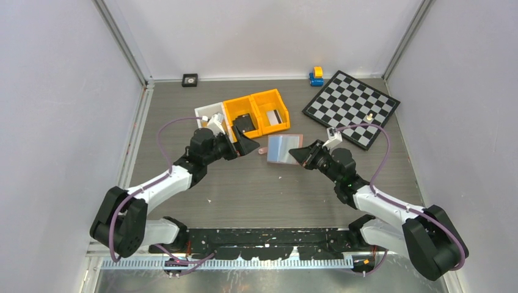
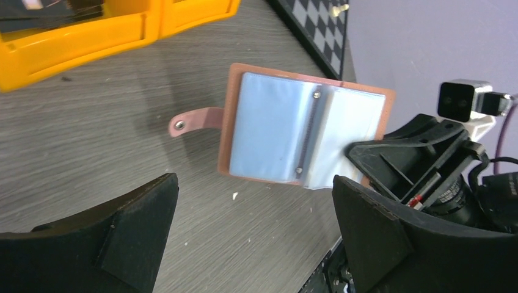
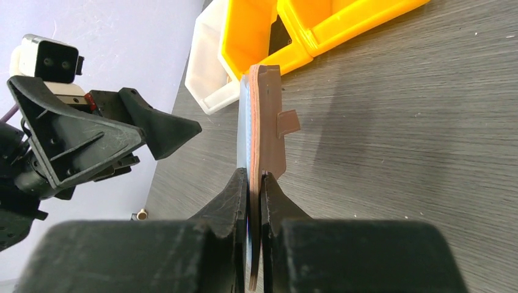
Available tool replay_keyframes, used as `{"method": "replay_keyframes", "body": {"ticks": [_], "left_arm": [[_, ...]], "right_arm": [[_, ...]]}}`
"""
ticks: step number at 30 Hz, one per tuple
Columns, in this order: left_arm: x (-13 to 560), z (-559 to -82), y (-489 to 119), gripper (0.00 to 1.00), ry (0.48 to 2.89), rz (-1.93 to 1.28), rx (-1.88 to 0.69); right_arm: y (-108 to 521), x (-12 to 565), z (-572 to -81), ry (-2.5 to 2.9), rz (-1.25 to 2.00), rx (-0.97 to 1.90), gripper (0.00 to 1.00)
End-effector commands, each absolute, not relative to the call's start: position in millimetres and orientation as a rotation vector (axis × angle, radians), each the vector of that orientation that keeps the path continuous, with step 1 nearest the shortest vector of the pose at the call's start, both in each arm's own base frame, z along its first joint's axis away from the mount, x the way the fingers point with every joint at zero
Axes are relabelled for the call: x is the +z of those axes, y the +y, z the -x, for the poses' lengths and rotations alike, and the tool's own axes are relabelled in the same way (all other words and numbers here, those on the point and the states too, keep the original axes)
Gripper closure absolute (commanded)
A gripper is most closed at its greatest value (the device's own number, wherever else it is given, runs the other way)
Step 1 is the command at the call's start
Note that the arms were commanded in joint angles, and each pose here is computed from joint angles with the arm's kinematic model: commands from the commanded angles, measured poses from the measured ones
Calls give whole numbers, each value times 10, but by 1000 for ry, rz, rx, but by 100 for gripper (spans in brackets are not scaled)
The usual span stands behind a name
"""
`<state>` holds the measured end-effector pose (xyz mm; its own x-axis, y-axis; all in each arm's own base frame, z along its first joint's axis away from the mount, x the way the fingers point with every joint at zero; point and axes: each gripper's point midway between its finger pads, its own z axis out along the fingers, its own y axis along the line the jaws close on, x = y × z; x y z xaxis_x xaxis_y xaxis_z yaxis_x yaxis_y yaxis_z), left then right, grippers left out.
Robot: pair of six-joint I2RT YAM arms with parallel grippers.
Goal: Take the credit cards out of the card holder
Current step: Remove the credit card from the card holder.
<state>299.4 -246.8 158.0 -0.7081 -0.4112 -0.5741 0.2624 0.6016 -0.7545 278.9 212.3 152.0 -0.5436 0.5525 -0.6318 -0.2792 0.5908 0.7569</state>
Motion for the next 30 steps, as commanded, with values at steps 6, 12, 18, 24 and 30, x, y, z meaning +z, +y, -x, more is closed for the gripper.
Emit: {"method": "replay_keyframes", "body": {"ticks": [6, 12, 18, 24, 30], "left_arm": [[1855, -2945, -2688, 0, 1899, -3, -1193], [1802, -3017, -2483, 0, 1903, 119, -1062], [1681, -3074, -1924, 0, 1818, 442, -895], [1964, -2896, -1877, 0, 1638, 220, -929], [1715, -2976, -1743, 0, 1806, 386, -815]], "right_arm": [[2218, 1827, -2998, 1753, -327, 1162, 100], [2258, 1869, -2949, 1744, -284, 1187, 100], [2281, 1876, -2938, 1724, -247, 1200, 100], [2375, 1962, -3134, 1783, -316, 1199, 100], [2467, 2096, -3095, 1733, -239, 1263, 100]]}}
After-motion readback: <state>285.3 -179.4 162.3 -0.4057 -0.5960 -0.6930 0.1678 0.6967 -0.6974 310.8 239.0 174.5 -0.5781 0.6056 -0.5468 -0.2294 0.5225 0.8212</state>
